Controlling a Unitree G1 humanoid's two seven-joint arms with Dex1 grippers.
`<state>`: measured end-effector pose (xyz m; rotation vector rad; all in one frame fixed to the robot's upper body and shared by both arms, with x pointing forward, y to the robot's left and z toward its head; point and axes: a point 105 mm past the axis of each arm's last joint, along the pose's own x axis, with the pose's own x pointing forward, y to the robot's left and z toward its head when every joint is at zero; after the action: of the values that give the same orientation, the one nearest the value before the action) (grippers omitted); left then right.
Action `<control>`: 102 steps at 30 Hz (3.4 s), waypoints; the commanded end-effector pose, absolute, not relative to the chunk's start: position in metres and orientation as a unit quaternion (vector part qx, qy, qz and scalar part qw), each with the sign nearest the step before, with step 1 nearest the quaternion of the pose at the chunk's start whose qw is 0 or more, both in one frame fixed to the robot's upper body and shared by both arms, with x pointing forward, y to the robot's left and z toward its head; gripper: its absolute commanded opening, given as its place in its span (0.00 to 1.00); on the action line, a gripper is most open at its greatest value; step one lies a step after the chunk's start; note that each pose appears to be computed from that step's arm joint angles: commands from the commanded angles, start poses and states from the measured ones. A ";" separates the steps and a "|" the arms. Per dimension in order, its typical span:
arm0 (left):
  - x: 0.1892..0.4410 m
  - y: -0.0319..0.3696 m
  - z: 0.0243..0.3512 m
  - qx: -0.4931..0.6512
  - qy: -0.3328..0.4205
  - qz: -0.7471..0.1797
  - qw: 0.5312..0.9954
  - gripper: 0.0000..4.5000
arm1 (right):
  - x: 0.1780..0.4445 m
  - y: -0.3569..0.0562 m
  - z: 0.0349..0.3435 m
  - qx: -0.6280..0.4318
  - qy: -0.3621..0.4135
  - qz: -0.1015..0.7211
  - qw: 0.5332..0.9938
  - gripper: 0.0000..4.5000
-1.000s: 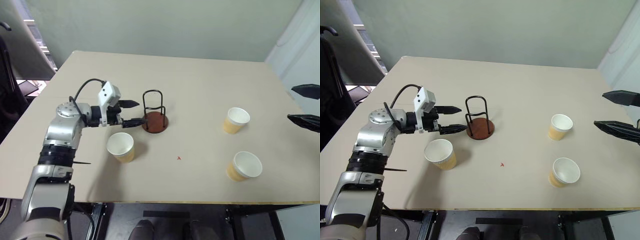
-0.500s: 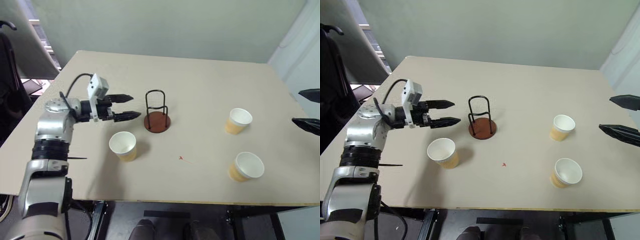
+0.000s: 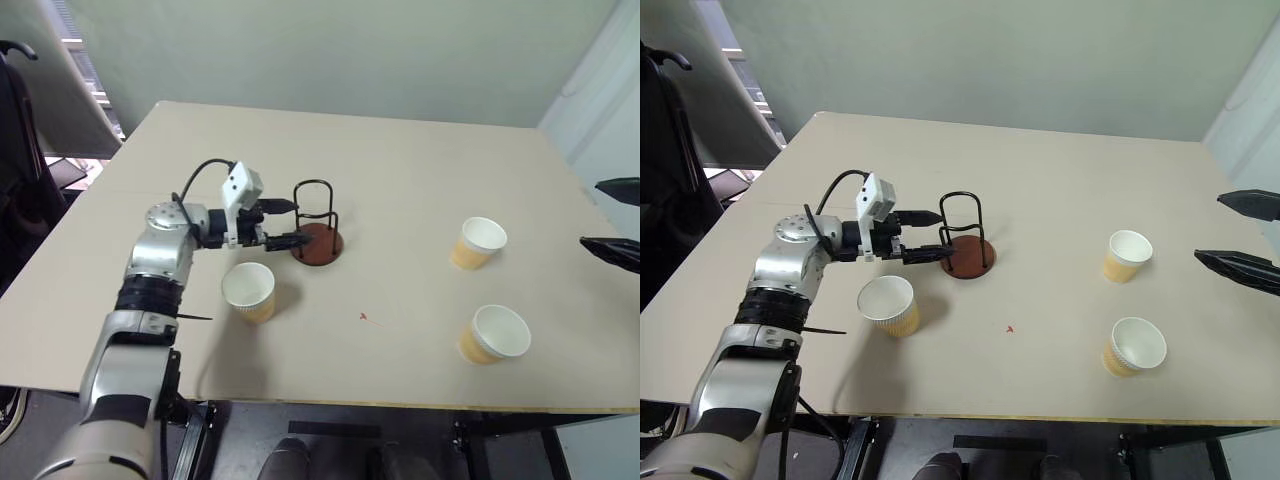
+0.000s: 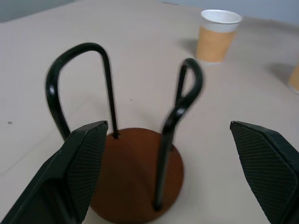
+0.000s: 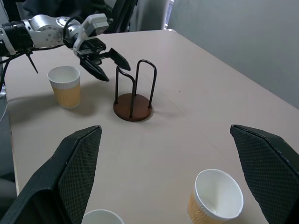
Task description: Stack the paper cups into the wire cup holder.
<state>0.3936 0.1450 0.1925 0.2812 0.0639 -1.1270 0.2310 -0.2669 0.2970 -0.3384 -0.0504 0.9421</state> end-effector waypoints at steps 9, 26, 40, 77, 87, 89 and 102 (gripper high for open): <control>0.399 0.139 0.201 0.157 0.007 -0.537 0.829 0.29 | 0.225 -0.268 0.309 -0.184 -0.047 0.435 0.880 1.00; 0.344 0.102 0.210 0.168 -0.003 -0.619 0.767 0.02 | 0.230 -0.268 0.307 -0.187 -0.043 0.438 0.878 1.00; 0.261 0.070 0.183 0.126 0.044 -0.650 0.748 0.02 | 0.235 -0.253 0.293 -0.185 -0.018 0.477 0.859 1.00; 0.250 0.066 0.149 0.142 0.094 -0.652 0.739 0.60 | 0.225 -0.230 0.266 -0.186 0.047 0.548 0.814 1.00; 0.244 0.085 0.162 0.176 0.085 -0.661 0.724 0.99 | 0.227 -0.227 0.258 -0.190 0.065 0.564 0.801 1.00; 0.245 0.094 0.173 0.188 0.075 -0.657 0.726 0.99 | 0.226 -0.226 0.250 -0.202 0.084 0.568 0.794 1.00; 0.230 0.151 0.239 0.155 0.038 -0.644 0.748 0.99 | 0.213 -0.221 0.202 -0.291 0.206 0.597 0.719 1.00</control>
<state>0.2426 0.1504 0.2258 0.3343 0.1217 -1.3653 0.2145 -0.2233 0.2057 -0.5877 0.4279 1.3067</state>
